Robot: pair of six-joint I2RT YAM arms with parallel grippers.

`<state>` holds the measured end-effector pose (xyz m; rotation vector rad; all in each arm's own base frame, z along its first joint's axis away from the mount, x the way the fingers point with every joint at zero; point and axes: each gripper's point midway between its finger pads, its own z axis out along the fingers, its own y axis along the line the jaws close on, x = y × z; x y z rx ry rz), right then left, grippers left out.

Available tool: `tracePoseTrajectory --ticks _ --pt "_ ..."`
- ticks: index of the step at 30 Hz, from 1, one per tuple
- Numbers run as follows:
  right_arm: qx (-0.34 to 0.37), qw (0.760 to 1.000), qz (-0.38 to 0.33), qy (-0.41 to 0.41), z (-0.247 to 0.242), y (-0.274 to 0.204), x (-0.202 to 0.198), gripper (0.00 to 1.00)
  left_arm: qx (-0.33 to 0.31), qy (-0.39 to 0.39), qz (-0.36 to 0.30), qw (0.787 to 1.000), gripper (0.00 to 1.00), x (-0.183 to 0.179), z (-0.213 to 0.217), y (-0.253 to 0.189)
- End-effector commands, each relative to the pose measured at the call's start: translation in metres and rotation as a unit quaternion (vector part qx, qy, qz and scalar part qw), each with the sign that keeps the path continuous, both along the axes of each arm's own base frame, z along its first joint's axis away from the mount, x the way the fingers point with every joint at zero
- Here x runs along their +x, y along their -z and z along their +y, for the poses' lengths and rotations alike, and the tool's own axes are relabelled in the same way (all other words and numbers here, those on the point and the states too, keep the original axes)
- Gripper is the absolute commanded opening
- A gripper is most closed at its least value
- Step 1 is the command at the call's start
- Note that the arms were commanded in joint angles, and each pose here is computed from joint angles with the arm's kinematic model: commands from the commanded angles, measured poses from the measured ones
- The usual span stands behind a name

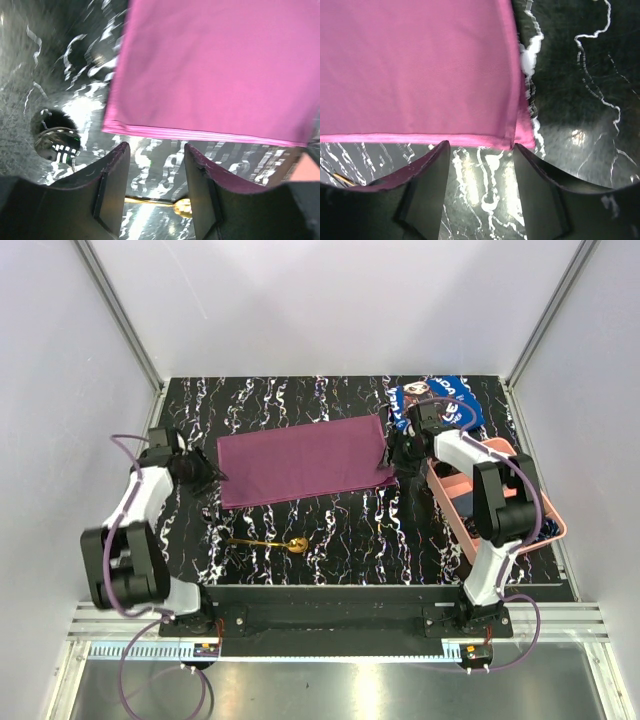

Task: Fold the napkin into a case and place the utensils inside
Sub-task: Fold and flatten the napkin at the center of the board, then pick up the rectangle-folded napkin from the center of the board.

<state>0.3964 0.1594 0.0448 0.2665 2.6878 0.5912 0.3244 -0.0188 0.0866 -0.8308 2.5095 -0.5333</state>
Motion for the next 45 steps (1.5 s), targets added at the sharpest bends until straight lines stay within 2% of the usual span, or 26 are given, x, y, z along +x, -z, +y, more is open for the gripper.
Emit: tracePoseTrajectory --ticks 1,3,5,6,8,11,14,15,16,21,28,31,34,35,37,39,42,45 --pt "-0.038 0.996 -0.076 -0.001 -0.010 -0.046 0.013 0.64 -0.011 0.002 -0.070 0.997 0.49 0.009 -0.007 -0.042" --pt "-0.032 0.996 -0.080 -0.007 -0.007 -0.052 0.014 0.65 -0.016 0.005 -0.077 0.997 0.49 0.008 -0.012 -0.043" --pt "-0.041 0.995 -0.086 -0.014 -0.004 -0.056 0.016 0.65 -0.039 0.017 -0.092 0.995 0.44 0.016 -0.021 -0.044" --pt "-0.041 0.995 -0.086 -0.017 -0.003 -0.056 0.016 0.66 -0.056 0.010 -0.078 0.995 0.43 0.019 -0.024 -0.035" --pt "-0.038 0.996 -0.082 -0.025 0.001 -0.051 0.017 0.64 -0.081 0.024 -0.083 0.993 0.34 0.030 -0.034 -0.033" --pt "-0.003 0.996 -0.072 -0.053 0.019 -0.034 0.022 0.55 -0.069 0.026 -0.054 0.996 0.31 0.041 -0.034 -0.006" --pt "0.003 0.996 -0.060 -0.059 0.025 -0.017 0.029 0.47 -0.066 0.030 -0.024 0.997 0.29 0.048 -0.032 0.015" --pt "0.004 0.997 -0.057 -0.058 0.026 -0.015 0.031 0.40 -0.066 0.033 -0.017 0.997 0.29 0.050 -0.032 0.020" --pt "0.003 0.997 -0.050 -0.054 0.026 -0.009 0.031 0.38 -0.062 0.032 -0.011 0.998 0.29 0.052 -0.030 0.025" --pt "-0.044 0.998 -0.018 -0.029 0.006 0.022 0.016 0.36 -0.041 0.026 0.032 0.998 0.29 0.053 -0.022 0.054" --pt "-0.054 0.998 0.021 -0.019 -0.008 0.042 -0.029 0.34 0.007 0.037 0.039 0.999 0.29 0.050 -0.012 0.053" --pt "-0.058 0.998 -0.001 -0.027 -0.010 0.024 -0.031 0.36 0.028 0.066 0.009 0.997 0.33 0.048 -0.028 0.029" --pt "-0.058 0.997 -0.041 -0.032 -0.009 -0.005 -0.017 0.43 0.038 0.104 -0.046 0.993 0.37 0.052 -0.054 -0.008" --pt "-0.064 0.996 -0.046 -0.030 -0.011 -0.010 -0.014 0.49 0.038 0.111 -0.053 0.992 0.38 0.052 -0.061 -0.013" --pt "-0.070 0.995 -0.063 -0.032 -0.011 -0.020 0.001 0.56 0.028 0.142 -0.075 0.987 0.38 0.060 -0.086 -0.028" --pt "-0.079 0.994 -0.063 -0.034 -0.010 -0.020 0.015 0.64 0.003 0.170 -0.070 0.983 0.36 0.065 -0.113 -0.027" --pt "-0.105 0.992 -0.064 -0.039 -0.013 -0.014 0.037 0.68 -0.043 0.200 -0.072 0.976 0.33 0.080 -0.157 -0.033" --pt "-0.128 0.989 -0.062 -0.051 -0.014 -0.005 0.056 0.68 -0.057 0.223 -0.076 0.970 0.32 0.092 -0.190 -0.037"
